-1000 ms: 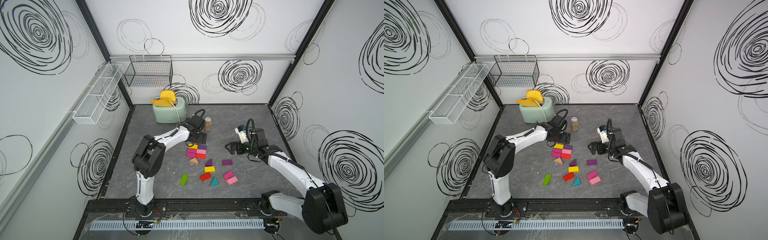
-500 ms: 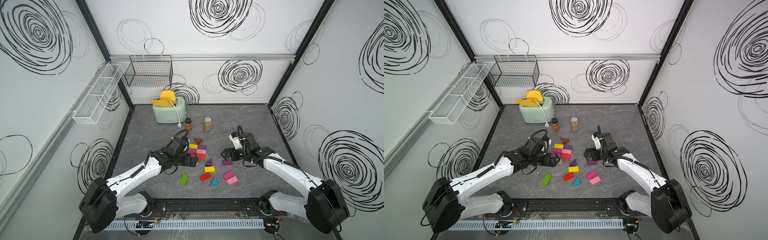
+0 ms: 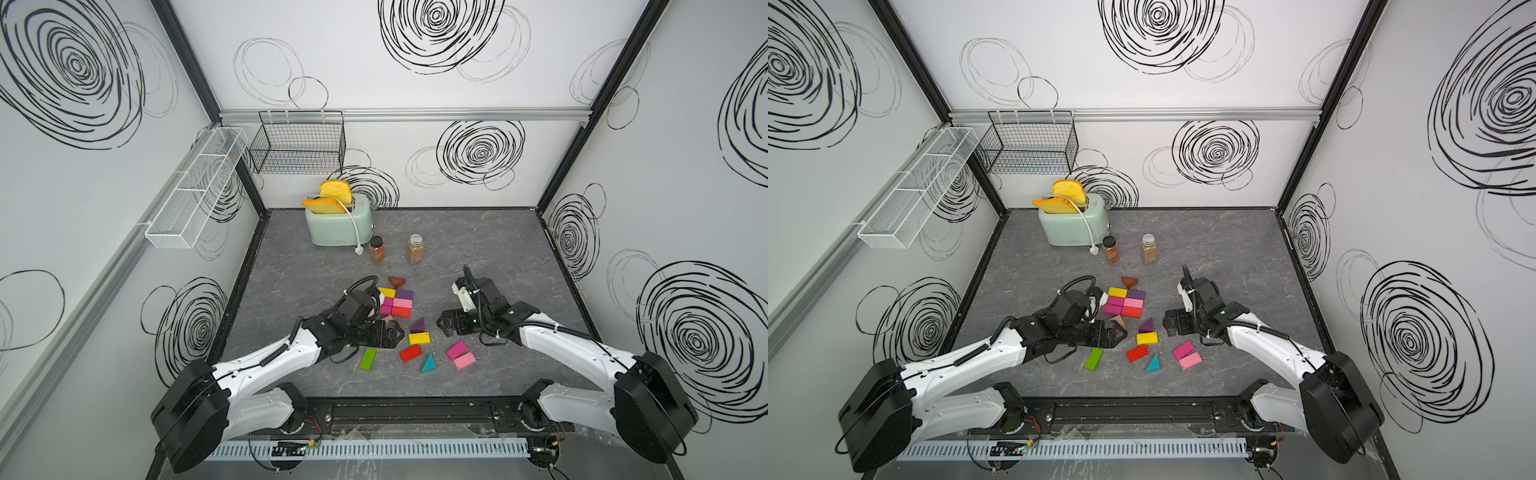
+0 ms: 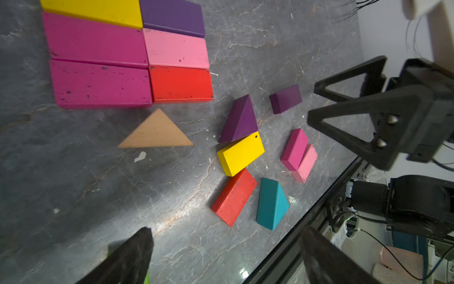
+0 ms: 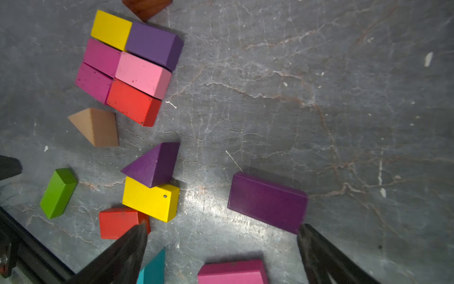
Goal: Assemble a piece of candy with building blocks
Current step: Assemble the building blocks at the center of the board.
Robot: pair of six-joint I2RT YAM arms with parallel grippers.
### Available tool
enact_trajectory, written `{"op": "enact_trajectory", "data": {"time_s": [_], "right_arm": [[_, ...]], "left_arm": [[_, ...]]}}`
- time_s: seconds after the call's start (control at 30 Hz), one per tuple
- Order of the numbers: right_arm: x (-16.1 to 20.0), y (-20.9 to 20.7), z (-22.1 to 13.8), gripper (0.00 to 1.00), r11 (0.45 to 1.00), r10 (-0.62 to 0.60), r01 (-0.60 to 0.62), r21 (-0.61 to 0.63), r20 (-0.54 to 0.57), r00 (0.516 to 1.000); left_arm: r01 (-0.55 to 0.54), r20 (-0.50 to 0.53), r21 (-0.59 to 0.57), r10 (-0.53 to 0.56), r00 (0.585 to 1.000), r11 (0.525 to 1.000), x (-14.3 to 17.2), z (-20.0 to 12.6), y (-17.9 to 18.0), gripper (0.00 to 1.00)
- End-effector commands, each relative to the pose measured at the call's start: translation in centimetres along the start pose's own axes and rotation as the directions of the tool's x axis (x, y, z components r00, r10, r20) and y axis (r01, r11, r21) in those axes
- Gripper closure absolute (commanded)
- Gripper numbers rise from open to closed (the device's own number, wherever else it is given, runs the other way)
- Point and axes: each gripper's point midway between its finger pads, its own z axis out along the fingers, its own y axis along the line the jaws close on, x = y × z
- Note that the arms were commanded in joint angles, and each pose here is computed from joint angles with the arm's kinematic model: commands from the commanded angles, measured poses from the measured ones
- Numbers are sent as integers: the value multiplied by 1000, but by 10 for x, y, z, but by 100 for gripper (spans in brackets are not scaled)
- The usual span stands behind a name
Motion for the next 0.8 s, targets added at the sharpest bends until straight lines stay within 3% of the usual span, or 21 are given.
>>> {"op": "enact_trajectory", "data": {"time_s": [0.0,0.2,0.5,0.77], "right_arm": [[1,-4,4,1,1000,8,-8,8,-11,1000],[10,-2,-3,1,997,43,-42,59,-15,999],[63,16,-46,1,978,189,-190,80,24,982],[105,32,-54,1,979,183,-173,104,-94,979]], "left_arm": [[14,62,51,-17,998,999,-6,-7,-8,2],[5,92,107,-15,996,994,-7,-16,-19,2],[-42,47,165,35,998,985,7,-17,-22,2],[-86,128,225,58,990,971,-42,-32,-49,0]]}}
